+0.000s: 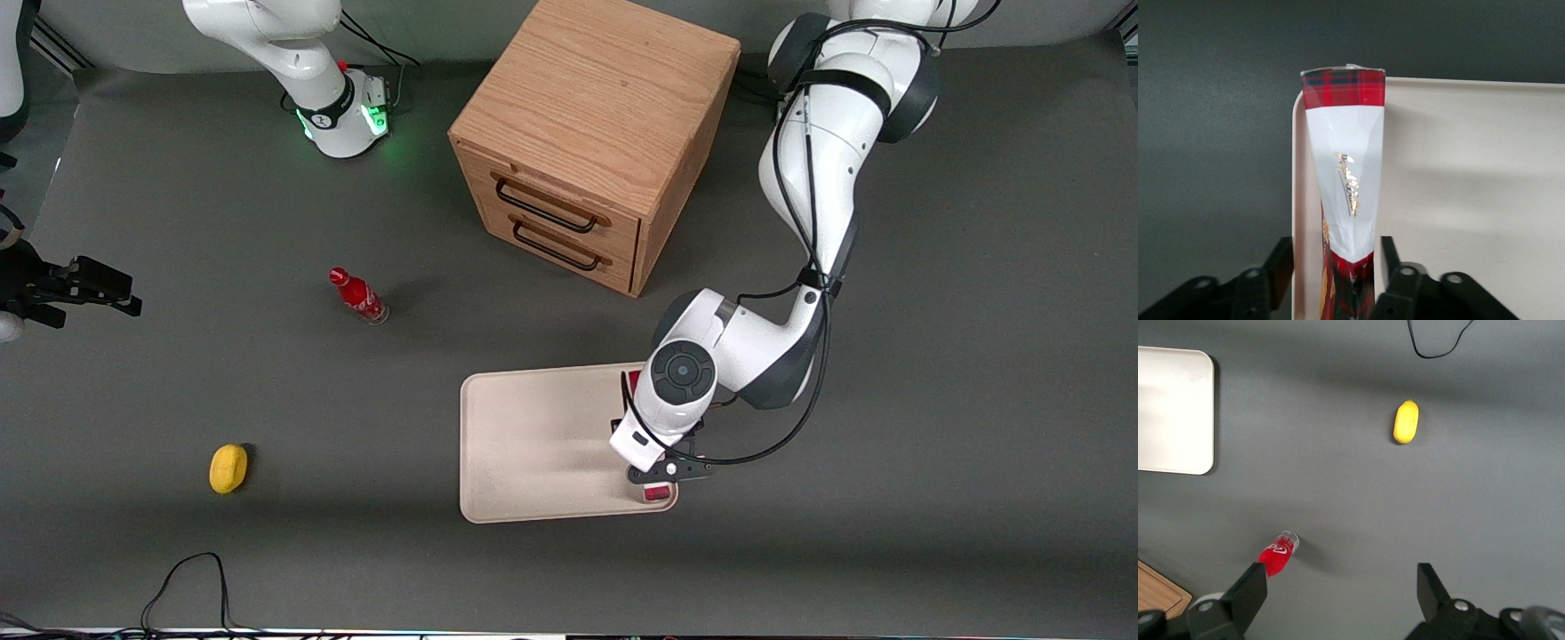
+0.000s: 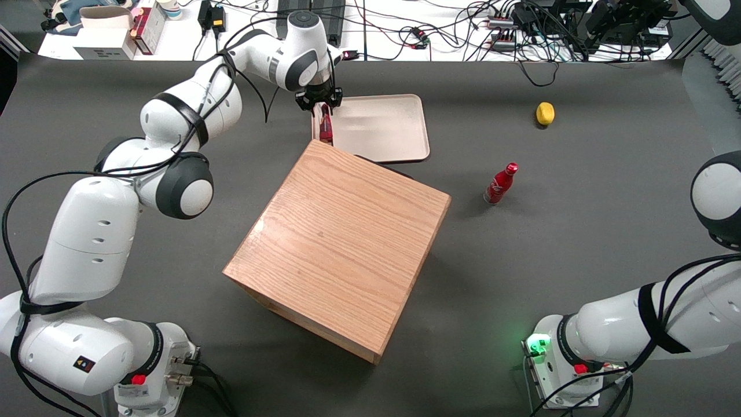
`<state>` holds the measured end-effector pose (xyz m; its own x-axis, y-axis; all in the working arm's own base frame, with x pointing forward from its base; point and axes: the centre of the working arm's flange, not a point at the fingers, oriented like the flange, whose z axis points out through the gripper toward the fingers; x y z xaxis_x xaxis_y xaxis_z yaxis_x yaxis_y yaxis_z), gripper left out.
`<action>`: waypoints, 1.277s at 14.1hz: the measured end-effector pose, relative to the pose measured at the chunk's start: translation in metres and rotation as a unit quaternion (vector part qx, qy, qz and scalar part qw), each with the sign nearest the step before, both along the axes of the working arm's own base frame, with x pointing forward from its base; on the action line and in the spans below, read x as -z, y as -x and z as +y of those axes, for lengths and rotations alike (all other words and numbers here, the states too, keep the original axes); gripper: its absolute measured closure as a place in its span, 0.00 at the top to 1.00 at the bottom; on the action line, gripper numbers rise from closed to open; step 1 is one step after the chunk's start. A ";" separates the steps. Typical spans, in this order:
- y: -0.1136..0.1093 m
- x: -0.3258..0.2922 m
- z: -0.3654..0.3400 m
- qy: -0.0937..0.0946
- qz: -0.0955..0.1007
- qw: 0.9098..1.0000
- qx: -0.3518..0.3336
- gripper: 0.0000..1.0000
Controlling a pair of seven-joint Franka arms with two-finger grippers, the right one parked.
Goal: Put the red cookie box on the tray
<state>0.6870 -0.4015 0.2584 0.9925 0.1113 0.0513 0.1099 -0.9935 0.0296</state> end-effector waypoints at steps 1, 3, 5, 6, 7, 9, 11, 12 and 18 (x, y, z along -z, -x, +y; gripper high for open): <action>0.000 -0.001 0.000 -0.001 -0.001 1.000 0.000 0.80; -0.001 -0.009 0.001 -0.002 -0.006 1.000 0.000 0.99; -0.002 -0.025 0.007 -0.010 0.001 1.000 -0.003 1.00; -0.002 -0.041 0.014 -0.017 0.006 1.000 -0.007 1.00; -0.002 -0.061 0.023 -0.022 0.009 1.000 -0.013 1.00; -0.001 -0.107 0.047 -0.026 0.007 0.999 -0.025 1.00; 0.011 -0.145 0.083 -0.037 0.011 0.999 -0.030 1.00; 0.020 -0.163 0.106 -0.043 0.014 0.999 -0.027 1.00; 0.100 -0.240 0.260 -0.064 0.039 0.997 -0.012 1.00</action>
